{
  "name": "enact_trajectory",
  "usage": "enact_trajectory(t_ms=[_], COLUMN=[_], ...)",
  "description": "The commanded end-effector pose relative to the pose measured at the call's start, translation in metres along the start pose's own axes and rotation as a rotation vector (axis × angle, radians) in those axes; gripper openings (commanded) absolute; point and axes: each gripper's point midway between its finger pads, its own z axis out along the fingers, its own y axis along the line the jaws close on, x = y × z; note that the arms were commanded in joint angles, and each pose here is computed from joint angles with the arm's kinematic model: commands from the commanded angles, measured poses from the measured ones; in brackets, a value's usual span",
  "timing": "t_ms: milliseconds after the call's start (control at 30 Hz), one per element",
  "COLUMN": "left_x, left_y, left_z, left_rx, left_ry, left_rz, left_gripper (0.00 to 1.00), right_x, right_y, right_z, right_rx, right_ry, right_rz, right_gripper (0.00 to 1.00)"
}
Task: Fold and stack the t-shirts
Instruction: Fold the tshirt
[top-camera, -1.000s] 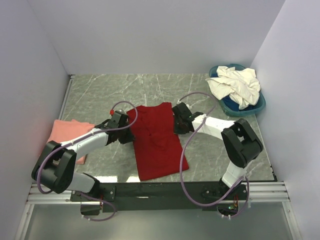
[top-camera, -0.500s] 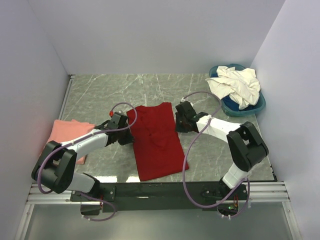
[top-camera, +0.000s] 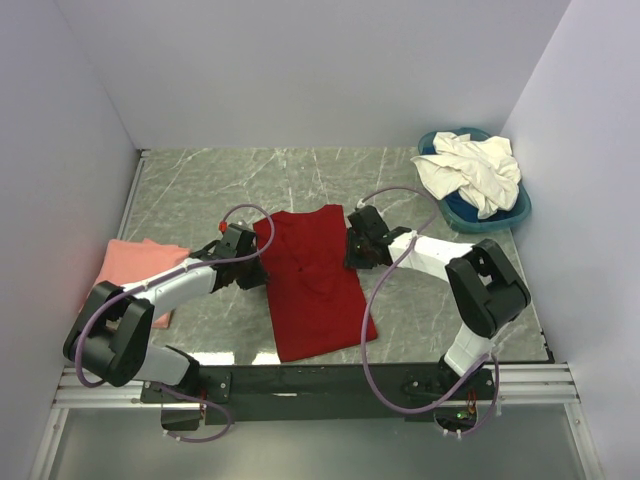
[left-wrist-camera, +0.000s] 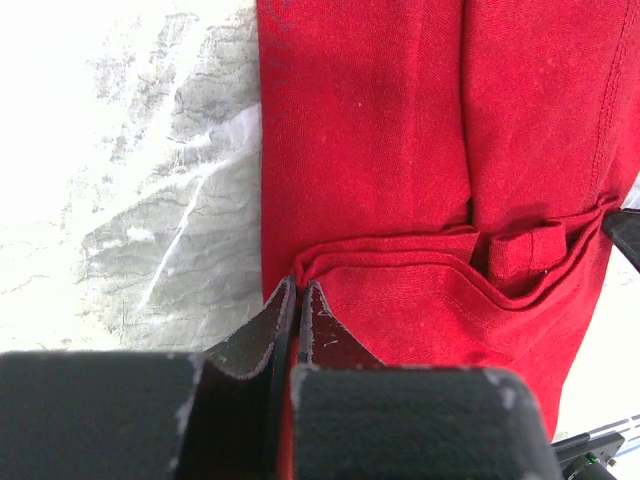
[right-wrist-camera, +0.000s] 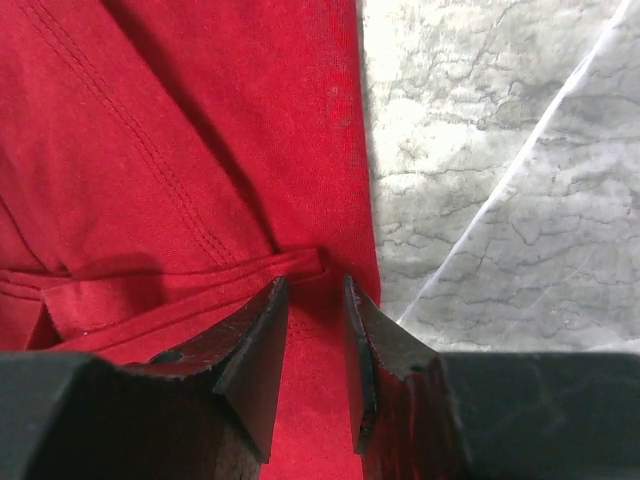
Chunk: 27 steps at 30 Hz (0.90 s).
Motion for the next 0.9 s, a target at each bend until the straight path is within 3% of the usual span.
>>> enact_trajectory(t_ms=[0,133,200,233,333,633,867], left_x=[-0.004,-0.004,-0.004,-0.004,-0.005,-0.007,-0.005], left_y=[-0.004,-0.004,-0.004,-0.004,-0.005,-0.005,-0.002], left_z=[0.002,0.002,0.001,0.002,0.0,-0.004,0.002], left_rx=[0.018,0.017,0.02,0.018,0.02,0.02,0.01], left_ry=[-0.015,-0.014,-0.015,-0.013,-0.017,-0.027,-0.017], left_rz=[0.003,0.003,0.005,0.005,0.006,0.012,0.011], left_gripper=[0.01,0.01,0.01,0.01,0.01,0.01,0.01], right_x=[-0.005,-0.006,-0.007,-0.008,-0.012,-0.022,-0.015], right_y=[0.013,0.013,0.013,0.015,0.018,-0.004,-0.016], right_z=[0.002,-0.001,-0.004,-0.007,-0.016,-0.035,-0.022], right_rx=[-0.04,-0.046,-0.047,-0.053,-0.067,-0.005,0.026], right_ry=[-0.008,-0.015,-0.02,-0.023,-0.043,-0.101,-0.071], right_rz=[0.0,0.002,0.005,0.004,0.006,0.035,0.05], right_gripper=[0.36,0.34,0.22,0.11,0.0,0.0,0.0])
